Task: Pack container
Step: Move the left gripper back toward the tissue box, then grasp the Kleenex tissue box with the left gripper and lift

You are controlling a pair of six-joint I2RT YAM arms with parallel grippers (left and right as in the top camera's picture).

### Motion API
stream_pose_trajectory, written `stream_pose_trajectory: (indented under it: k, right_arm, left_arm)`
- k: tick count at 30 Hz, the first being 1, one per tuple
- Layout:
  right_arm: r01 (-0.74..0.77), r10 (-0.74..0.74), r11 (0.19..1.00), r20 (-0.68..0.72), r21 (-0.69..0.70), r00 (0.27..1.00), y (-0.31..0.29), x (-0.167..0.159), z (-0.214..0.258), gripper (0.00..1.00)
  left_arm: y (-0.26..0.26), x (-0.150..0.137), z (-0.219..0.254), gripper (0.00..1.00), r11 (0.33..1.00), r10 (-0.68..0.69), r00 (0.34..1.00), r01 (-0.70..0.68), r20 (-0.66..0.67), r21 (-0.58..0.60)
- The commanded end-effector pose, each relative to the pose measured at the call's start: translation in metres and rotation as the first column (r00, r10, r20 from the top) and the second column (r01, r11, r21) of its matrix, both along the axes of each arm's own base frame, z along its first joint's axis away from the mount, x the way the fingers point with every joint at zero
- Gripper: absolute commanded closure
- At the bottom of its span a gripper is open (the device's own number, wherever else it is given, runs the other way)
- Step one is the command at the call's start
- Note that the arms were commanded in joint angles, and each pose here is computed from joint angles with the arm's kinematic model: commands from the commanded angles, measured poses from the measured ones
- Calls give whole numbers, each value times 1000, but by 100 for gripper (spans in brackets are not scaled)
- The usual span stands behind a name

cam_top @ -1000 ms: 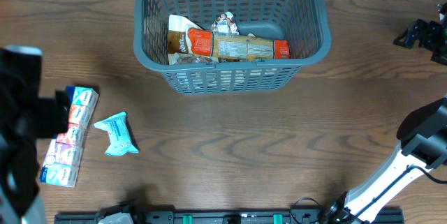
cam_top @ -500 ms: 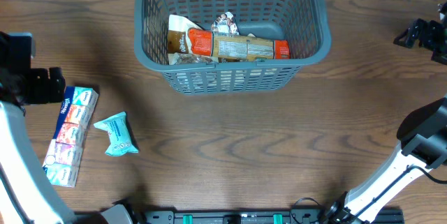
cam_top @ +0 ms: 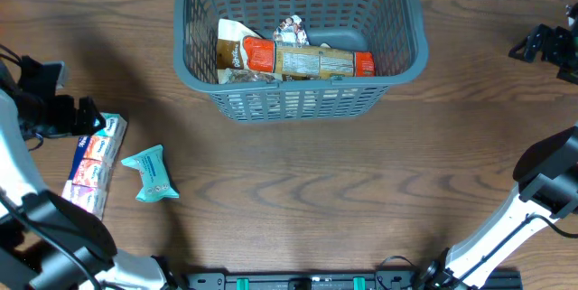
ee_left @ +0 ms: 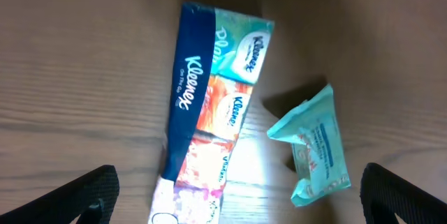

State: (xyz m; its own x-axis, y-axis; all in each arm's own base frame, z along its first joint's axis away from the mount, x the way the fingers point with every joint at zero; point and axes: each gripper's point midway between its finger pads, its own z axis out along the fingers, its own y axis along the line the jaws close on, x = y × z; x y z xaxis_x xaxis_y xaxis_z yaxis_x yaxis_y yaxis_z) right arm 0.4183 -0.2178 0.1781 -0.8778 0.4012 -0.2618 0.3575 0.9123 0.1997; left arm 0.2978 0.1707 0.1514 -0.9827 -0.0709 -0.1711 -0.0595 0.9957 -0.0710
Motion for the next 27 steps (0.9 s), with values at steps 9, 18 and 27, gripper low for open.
stream_pose_trajectory:
  k: [9, 18, 27]
  right_arm:
    - [2, -2, 1000, 22, -22, 1000, -5, 4, 3, 1]
    - [3, -2, 1000, 30, -28, 1000, -6, 6, 4, 1]
    - [2, -2, 1000, 19, -21, 1000, -4, 3, 3, 1]
  left_arm:
    - [23, -23, -45, 1, 999, 7, 989, 0, -151, 41]
    - [14, -34, -89, 1, 1000, 4, 985, 0, -175, 24]
    - [5, -47, -133, 1, 1000, 5, 984, 0, -175, 24]
